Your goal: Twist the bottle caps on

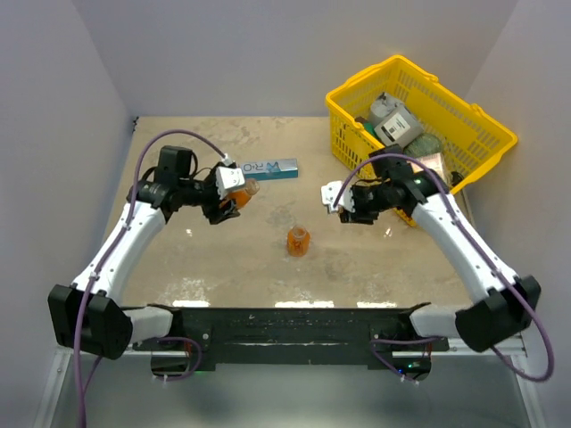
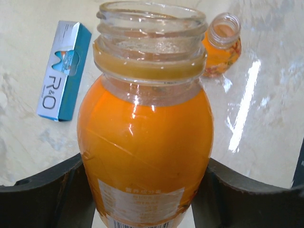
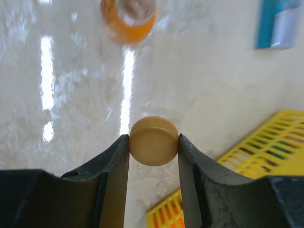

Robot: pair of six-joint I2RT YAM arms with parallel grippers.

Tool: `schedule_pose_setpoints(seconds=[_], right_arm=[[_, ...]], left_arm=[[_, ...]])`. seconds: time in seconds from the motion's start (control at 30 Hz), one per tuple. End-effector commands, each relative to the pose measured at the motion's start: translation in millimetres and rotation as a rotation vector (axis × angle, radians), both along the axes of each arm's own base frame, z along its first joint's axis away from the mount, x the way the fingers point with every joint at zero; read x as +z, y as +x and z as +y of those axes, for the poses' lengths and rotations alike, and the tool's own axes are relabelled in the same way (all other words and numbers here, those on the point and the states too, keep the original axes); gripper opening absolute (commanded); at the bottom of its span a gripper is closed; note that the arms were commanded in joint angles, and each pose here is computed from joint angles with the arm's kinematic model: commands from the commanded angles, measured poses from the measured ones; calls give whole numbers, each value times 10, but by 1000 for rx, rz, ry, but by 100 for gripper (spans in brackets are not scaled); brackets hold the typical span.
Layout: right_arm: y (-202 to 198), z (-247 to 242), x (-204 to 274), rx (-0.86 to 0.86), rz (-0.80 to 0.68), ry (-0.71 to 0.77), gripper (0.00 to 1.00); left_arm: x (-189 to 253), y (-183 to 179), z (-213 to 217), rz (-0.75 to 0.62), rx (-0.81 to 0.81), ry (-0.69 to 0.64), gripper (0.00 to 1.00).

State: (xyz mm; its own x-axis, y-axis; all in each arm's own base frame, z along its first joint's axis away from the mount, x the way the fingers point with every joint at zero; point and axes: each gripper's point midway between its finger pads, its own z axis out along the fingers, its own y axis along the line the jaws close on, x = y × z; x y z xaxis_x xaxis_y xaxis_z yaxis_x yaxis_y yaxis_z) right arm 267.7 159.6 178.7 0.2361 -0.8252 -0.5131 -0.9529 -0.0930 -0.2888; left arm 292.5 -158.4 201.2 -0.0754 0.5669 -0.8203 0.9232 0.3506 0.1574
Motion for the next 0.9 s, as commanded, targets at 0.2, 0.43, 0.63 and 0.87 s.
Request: schedule_pose_setpoints(seconds=[0.2, 0.43, 0.63, 0.87], right_arm=[[-366, 622, 1946, -25, -185, 569, 2], [-710, 966, 2077, 148, -240, 537, 3], [-729, 1042, 2015, 213, -267, 469, 4], [-604, 1109, 1865, 192, -320, 418, 5]], left_arm=[[726, 7, -507, -271, -353, 201, 0], [851, -164, -784, -391, -455, 288, 0], [871, -285, -878, -384, -473, 282, 0], [981, -336, -914, -383, -462, 235, 0]])
